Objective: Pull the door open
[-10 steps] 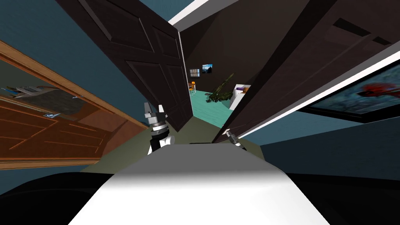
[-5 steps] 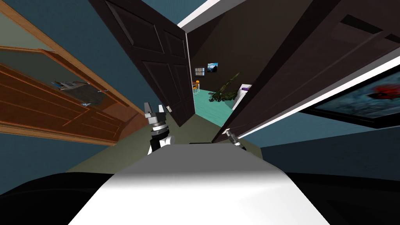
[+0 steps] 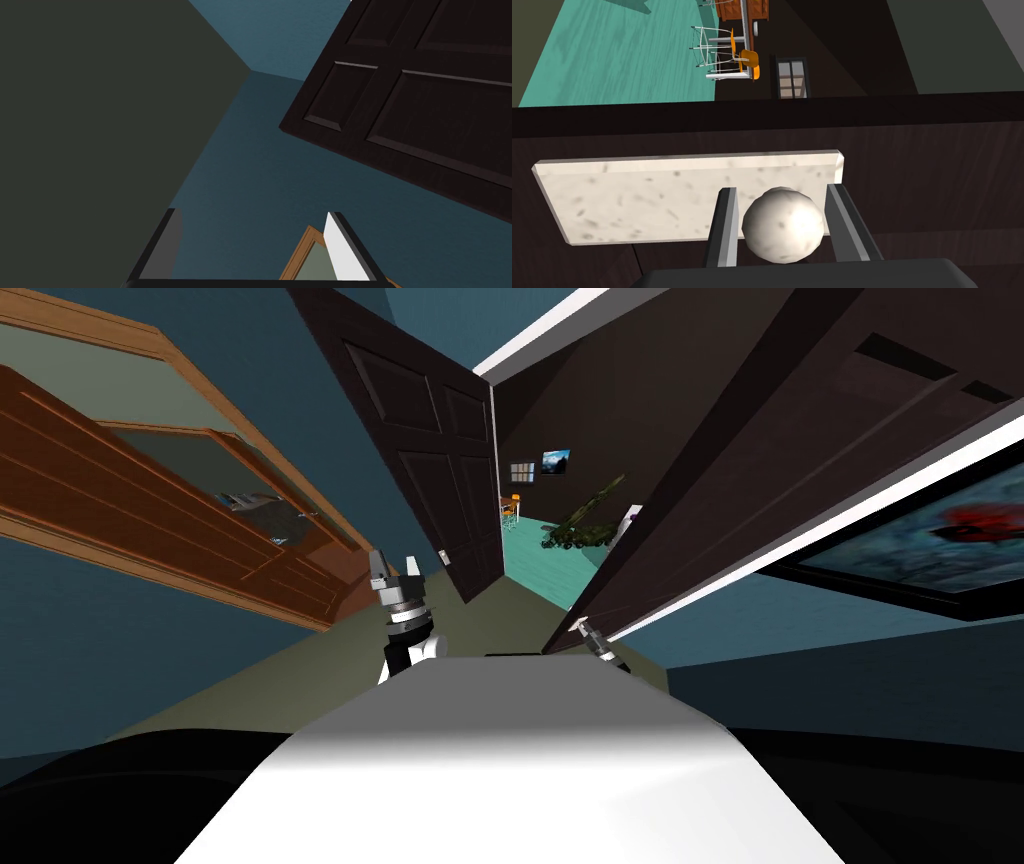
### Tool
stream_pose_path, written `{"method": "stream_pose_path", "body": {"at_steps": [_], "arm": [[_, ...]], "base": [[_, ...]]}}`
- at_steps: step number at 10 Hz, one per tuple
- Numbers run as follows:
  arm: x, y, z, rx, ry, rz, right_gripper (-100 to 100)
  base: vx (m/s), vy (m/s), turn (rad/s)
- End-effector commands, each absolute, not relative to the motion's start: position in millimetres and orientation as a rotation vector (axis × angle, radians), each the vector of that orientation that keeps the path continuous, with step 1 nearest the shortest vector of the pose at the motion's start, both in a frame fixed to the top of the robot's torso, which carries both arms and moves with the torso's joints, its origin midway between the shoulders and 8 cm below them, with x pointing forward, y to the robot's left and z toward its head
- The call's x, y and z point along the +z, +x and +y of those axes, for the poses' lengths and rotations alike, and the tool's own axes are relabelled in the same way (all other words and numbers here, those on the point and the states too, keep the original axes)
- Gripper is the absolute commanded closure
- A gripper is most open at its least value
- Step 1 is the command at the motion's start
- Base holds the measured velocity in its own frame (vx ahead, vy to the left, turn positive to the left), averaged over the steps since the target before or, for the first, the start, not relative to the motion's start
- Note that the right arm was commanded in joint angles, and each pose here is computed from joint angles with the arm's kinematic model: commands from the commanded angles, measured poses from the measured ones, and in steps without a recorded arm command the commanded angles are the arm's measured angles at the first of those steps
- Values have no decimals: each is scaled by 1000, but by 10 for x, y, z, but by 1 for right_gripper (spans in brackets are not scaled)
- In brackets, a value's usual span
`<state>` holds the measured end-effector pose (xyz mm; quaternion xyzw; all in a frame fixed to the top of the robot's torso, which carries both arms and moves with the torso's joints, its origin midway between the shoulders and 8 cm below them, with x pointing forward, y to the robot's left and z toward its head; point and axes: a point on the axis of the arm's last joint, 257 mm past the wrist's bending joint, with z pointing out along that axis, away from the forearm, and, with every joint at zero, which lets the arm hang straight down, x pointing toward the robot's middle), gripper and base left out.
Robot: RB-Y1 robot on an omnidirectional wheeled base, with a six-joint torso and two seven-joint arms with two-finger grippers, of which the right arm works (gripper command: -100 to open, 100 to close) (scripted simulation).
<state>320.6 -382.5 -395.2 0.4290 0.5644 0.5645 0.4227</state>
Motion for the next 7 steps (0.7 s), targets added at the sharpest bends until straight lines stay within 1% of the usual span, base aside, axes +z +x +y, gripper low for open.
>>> {"method": "stream_pose_path", "body": {"at_steps": [1,2,3,5,7], "arm": [[-3916,3219,-3872,1408,1067,1408,100],[-3941,3204,-3825,1414,1071,1413,100],[-3950,3205,-3817,1415,1073,1416,100],[-3944,3217,-3823,1415,1071,1416,100],[-3939,3227,-3827,1415,1069,1416,100]], "base": [[-196,-86,137],[-86,-37,36],[-136,-63,146],[-207,-76,176],[-162,-87,119]]}}
